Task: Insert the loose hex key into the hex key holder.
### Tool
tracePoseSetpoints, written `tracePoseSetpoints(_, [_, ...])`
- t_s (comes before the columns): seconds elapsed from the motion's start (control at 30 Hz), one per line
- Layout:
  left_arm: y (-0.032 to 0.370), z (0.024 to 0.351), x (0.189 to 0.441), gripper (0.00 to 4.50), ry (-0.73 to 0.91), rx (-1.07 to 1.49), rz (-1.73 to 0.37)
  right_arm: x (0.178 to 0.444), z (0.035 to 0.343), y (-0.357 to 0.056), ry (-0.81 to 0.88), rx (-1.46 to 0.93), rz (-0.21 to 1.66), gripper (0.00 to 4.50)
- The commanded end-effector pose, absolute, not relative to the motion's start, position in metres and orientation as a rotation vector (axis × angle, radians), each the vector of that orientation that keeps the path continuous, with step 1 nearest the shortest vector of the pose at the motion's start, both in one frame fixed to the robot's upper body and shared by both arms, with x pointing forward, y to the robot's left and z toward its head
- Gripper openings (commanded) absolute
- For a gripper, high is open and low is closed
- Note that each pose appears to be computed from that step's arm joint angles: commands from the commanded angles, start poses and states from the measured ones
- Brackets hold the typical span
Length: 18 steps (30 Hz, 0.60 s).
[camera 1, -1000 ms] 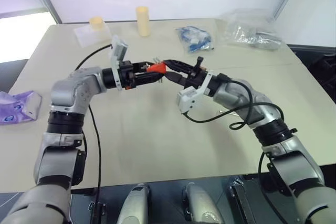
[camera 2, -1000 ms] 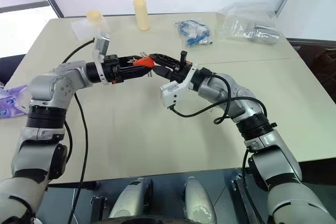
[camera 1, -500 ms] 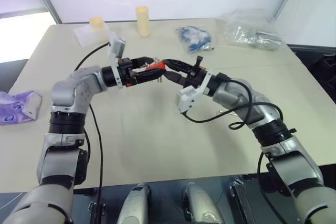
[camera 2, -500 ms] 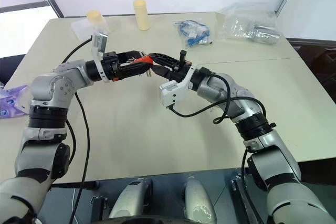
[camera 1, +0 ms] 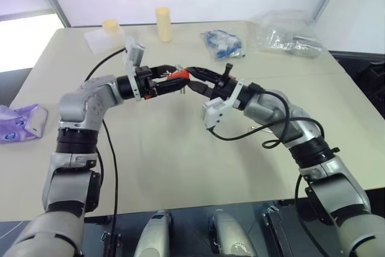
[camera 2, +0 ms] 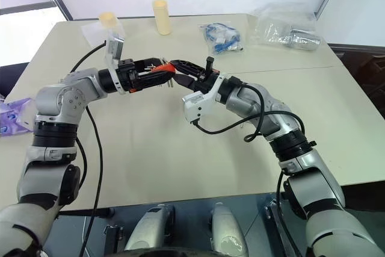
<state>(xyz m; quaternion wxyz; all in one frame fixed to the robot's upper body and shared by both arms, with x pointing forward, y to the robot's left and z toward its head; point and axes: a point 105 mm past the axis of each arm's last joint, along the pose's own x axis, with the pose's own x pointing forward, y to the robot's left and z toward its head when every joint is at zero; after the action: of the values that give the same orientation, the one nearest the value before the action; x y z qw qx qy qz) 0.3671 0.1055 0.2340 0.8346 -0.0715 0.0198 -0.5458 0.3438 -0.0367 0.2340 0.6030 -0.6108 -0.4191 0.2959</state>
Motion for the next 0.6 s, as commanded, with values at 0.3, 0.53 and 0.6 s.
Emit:
tracePoseSetpoints(0.3, [0.1077,0.2506,0.3635,0.05,-0.032,-0.142,-1.155,0.3396,0.2465,-0.0346,-1.012,-1.384,0.669,1.07])
tracePoseSetpoints(0.53, [0.1091,0.2519,0.3654,0.05,-0.045,-0.145,-1.138,0.3401,0.2444,-0.0348,-1.007,-1.382,0.676,1.07])
tracePoseSetpoints(0.6, [0.1092,0.2516,0.365,0.05,-0.044,-0.141,-1.138,0.3402,0.2436,-0.0345,-1.005,-1.381,0.678,1.07])
